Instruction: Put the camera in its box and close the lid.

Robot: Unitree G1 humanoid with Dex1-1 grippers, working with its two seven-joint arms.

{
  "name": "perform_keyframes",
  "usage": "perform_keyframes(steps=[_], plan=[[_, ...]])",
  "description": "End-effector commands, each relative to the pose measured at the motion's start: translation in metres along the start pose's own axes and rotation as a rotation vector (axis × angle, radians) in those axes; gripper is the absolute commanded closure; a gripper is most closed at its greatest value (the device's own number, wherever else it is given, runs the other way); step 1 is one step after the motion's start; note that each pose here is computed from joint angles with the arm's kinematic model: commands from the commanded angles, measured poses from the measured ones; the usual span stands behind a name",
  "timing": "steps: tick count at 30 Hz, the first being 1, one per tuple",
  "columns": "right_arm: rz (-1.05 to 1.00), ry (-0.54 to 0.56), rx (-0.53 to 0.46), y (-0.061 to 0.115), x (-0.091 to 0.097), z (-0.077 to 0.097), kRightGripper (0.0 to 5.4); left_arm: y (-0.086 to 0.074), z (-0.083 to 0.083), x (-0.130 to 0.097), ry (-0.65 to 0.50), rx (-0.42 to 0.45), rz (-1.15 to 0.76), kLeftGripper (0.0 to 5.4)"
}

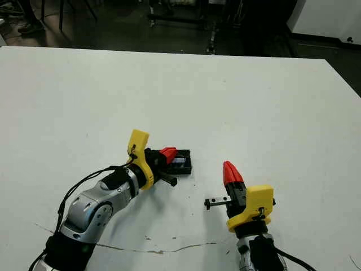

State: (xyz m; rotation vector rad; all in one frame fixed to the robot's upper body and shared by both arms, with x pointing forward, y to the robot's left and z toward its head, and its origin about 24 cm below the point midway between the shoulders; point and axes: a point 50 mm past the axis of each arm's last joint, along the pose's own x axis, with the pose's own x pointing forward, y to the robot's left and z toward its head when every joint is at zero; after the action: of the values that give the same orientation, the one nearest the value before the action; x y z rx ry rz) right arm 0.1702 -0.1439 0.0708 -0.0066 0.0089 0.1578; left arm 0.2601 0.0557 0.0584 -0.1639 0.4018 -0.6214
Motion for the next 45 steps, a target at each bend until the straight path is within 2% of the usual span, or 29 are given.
perform_keyframes(steps=[1,7,12,19,23,28,32,35,39,45], plan=[[-0.003,0.006,-0.006,-0.001,-0.001,-0.002,5.4,0.007,-0.053,-0.008,0.243,-0.037,0.042,5.39],[-0.002,0.008,0.003,-0.001,-0.001,-0.002,5.4,0.012,-0.033,-0.025,0.13,-0.058,0.041,5.39],[-0.006,0.005,-0.007,-0.002,-0.002,0.0,5.4,0.022,-0.009,-0.047,0.0,-0.055,0.053,5.39],[-0.033,-0.045,-0.03,-0.01,0.002,0.009,5.4,0.049,0.03,-0.088,-0.308,0.021,0.119,5.39],[-0.057,-0.086,-0.031,-0.018,0.008,0.017,5.4,0.065,0.042,-0.104,-0.448,0.093,0.233,5.39],[-0.112,-0.122,-0.066,-0.031,0.016,0.028,5.4,0.077,0.044,-0.116,-0.521,0.083,0.372,5.39],[-0.145,-0.165,-0.086,-0.039,0.023,0.037,5.4,0.083,0.041,-0.123,-0.601,0.143,0.449,5.39],[-0.172,-0.191,-0.096,-0.045,0.029,0.041,5.4,0.087,0.036,-0.127,-0.68,0.148,0.494,5.39],[-0.2,-0.189,-0.106,-0.048,0.034,0.041,5.4,0.085,0.028,-0.127,-0.734,0.153,0.554,5.39],[-0.224,-0.181,-0.096,-0.048,0.036,0.037,5.4,0.079,0.016,-0.124,-0.75,0.16,0.592,5.39]])
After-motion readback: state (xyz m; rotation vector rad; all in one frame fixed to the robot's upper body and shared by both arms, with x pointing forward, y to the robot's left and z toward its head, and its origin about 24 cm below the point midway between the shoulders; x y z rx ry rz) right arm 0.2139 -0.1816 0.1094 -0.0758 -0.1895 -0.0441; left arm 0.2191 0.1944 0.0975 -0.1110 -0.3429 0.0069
